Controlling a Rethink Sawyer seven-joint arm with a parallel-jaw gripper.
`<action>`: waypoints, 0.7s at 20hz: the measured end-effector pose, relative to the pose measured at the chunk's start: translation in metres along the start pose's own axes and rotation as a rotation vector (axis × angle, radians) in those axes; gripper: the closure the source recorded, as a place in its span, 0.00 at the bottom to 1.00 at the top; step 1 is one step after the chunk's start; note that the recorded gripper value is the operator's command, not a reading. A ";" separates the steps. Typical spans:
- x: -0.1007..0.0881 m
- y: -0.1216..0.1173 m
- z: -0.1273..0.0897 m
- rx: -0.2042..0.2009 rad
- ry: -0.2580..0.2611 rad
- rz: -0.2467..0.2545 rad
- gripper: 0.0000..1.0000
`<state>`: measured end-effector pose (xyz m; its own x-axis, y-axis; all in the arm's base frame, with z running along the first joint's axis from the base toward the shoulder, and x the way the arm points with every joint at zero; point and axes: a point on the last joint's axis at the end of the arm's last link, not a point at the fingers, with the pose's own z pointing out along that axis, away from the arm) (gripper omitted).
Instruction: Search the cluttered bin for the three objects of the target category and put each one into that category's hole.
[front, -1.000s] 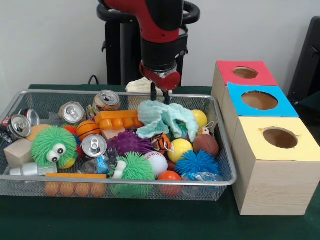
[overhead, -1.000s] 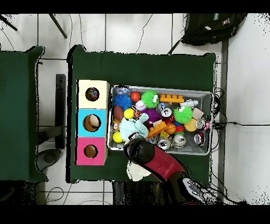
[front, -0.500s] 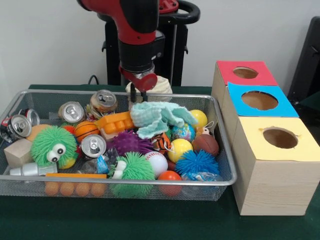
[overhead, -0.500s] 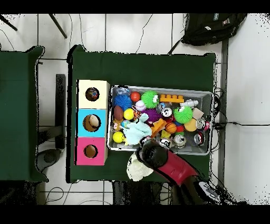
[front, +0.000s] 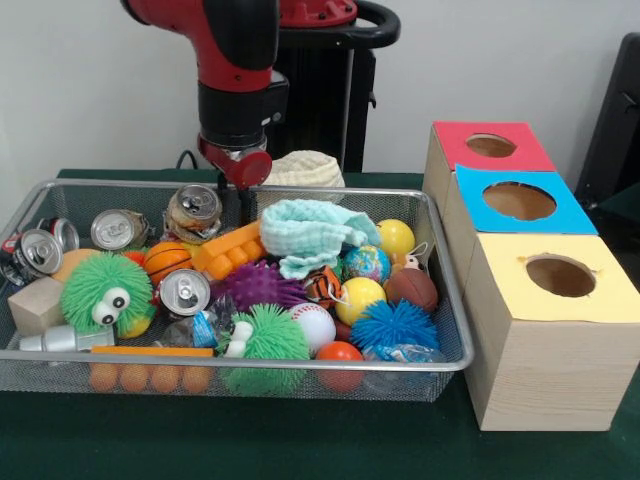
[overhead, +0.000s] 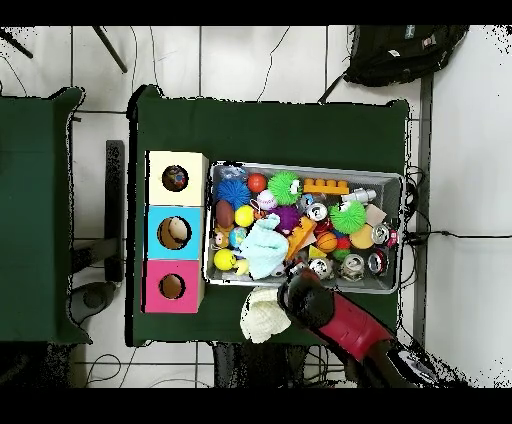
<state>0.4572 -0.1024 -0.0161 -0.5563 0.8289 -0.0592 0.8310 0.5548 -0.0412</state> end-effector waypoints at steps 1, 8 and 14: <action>-0.001 -0.001 0.002 -0.002 -0.014 -0.006 0.00; -0.001 -0.008 0.001 0.009 -0.086 -0.052 0.00; 0.002 -0.006 0.000 0.045 -0.124 -0.099 0.00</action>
<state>0.4508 -0.1039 -0.0155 -0.6339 0.7533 -0.1752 0.7726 0.6273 -0.0979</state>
